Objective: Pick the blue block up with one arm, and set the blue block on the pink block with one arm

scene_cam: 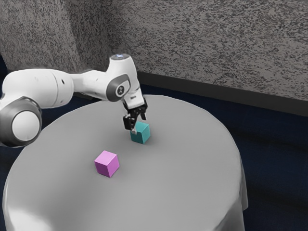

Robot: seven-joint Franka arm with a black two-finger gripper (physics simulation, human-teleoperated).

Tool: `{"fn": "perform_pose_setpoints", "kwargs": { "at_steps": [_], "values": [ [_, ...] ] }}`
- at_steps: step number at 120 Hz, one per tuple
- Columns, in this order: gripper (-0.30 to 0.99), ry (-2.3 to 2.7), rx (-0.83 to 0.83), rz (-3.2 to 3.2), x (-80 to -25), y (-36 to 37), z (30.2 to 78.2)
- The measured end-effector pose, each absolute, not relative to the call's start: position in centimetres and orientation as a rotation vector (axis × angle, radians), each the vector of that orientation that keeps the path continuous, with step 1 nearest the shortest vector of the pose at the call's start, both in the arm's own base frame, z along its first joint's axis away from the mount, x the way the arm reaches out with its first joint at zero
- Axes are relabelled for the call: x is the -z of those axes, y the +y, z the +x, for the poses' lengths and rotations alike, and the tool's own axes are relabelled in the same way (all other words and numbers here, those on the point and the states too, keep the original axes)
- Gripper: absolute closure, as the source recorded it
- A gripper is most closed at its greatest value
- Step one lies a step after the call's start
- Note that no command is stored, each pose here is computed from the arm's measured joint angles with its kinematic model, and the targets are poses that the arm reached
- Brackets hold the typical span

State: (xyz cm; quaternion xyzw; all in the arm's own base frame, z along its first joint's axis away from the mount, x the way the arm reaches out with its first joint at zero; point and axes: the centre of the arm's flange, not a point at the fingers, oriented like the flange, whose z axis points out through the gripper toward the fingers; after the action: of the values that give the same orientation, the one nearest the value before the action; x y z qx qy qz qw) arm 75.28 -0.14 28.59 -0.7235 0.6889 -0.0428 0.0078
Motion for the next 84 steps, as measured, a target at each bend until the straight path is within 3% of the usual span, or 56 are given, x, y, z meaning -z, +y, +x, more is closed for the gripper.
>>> {"fn": "perform_pose_setpoints", "kwargs": {
  "at_steps": [37,59,84],
  "values": [
    [0.01,2.209,0.125,-2.238,-25.7,-0.3,75.3],
    [0.28,2.215,0.140,-2.219,-26.0,-0.2,75.4],
    [0.30,2.205,0.167,-2.201,-27.5,0.0,75.6]
  ]
}}
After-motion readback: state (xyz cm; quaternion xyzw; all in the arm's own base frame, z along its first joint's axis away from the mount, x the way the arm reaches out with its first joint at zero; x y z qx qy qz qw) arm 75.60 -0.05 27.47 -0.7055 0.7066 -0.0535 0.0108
